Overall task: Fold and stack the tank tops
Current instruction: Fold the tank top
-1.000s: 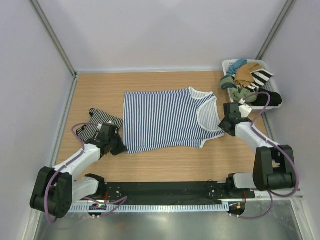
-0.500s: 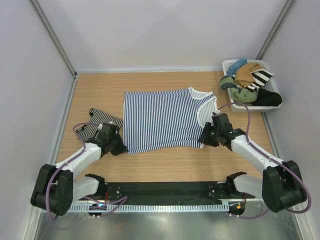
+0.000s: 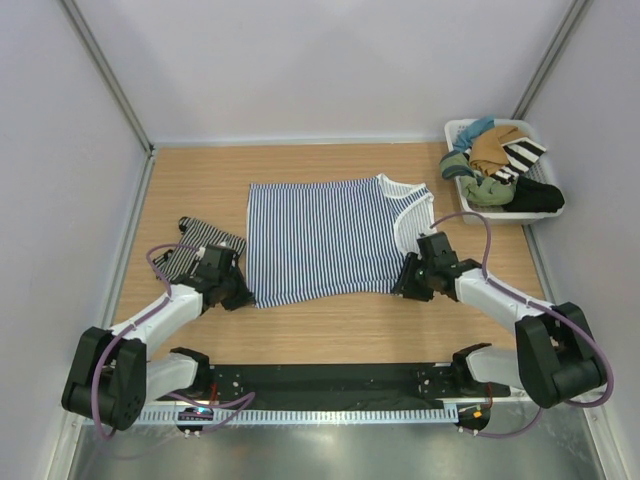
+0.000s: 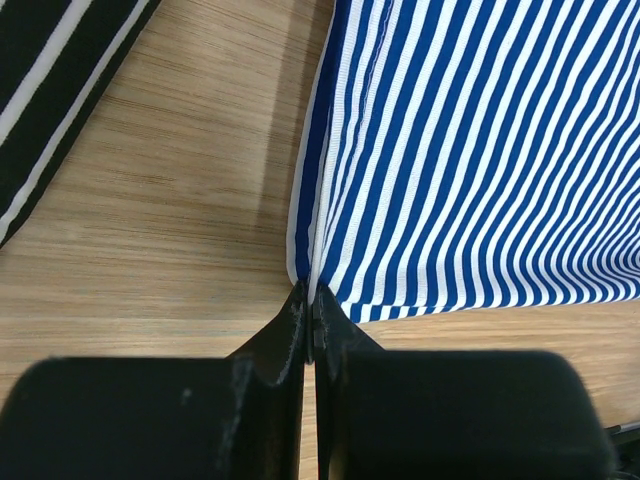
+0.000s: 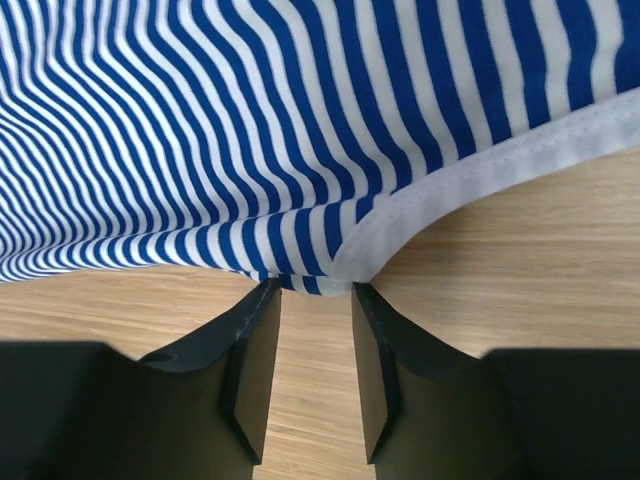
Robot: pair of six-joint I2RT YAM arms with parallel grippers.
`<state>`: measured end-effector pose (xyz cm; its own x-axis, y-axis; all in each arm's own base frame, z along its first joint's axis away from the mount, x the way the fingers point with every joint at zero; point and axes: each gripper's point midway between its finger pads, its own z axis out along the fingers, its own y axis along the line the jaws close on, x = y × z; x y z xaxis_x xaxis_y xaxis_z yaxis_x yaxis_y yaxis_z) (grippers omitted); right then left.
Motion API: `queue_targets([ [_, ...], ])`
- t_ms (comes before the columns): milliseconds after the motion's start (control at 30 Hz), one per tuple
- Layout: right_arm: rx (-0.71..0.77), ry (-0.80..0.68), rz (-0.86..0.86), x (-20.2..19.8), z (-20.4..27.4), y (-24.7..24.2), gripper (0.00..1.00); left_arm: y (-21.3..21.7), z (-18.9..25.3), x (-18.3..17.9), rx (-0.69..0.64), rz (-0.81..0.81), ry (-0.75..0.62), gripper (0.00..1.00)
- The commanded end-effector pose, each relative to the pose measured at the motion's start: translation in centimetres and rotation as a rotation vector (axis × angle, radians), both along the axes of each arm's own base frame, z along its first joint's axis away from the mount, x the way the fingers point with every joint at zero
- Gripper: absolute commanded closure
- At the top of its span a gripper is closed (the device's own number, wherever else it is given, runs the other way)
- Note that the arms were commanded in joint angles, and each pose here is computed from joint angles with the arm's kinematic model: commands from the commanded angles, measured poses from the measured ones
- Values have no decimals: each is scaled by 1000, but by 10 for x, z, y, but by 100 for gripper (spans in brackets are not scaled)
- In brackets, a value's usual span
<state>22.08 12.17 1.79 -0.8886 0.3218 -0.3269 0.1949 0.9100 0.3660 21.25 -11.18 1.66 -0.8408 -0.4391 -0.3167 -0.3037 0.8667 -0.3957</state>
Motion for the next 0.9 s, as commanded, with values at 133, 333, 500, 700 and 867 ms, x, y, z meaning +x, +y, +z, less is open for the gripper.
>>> queue_targets([
  [133, -63, -24, -29, 13, -12, -6, 55, 1, 8, 8, 12, -5, -20, 97],
  [333, -143, -40, -47, 21, -14, -13, 80, 0, 11, 9, 7, -7, -25, 97],
  [500, -121, -74, -26, 23, 4, -7, 99, -1, 19, 12, 3, -4, -30, 99],
  [700, -133, -113, -12, 12, 55, -12, 99, -5, 37, 9, -32, 6, -52, 100],
  [867, -112, -146, -10, 10, 78, -12, 99, -8, 56, 5, -74, 27, -75, 100],
])
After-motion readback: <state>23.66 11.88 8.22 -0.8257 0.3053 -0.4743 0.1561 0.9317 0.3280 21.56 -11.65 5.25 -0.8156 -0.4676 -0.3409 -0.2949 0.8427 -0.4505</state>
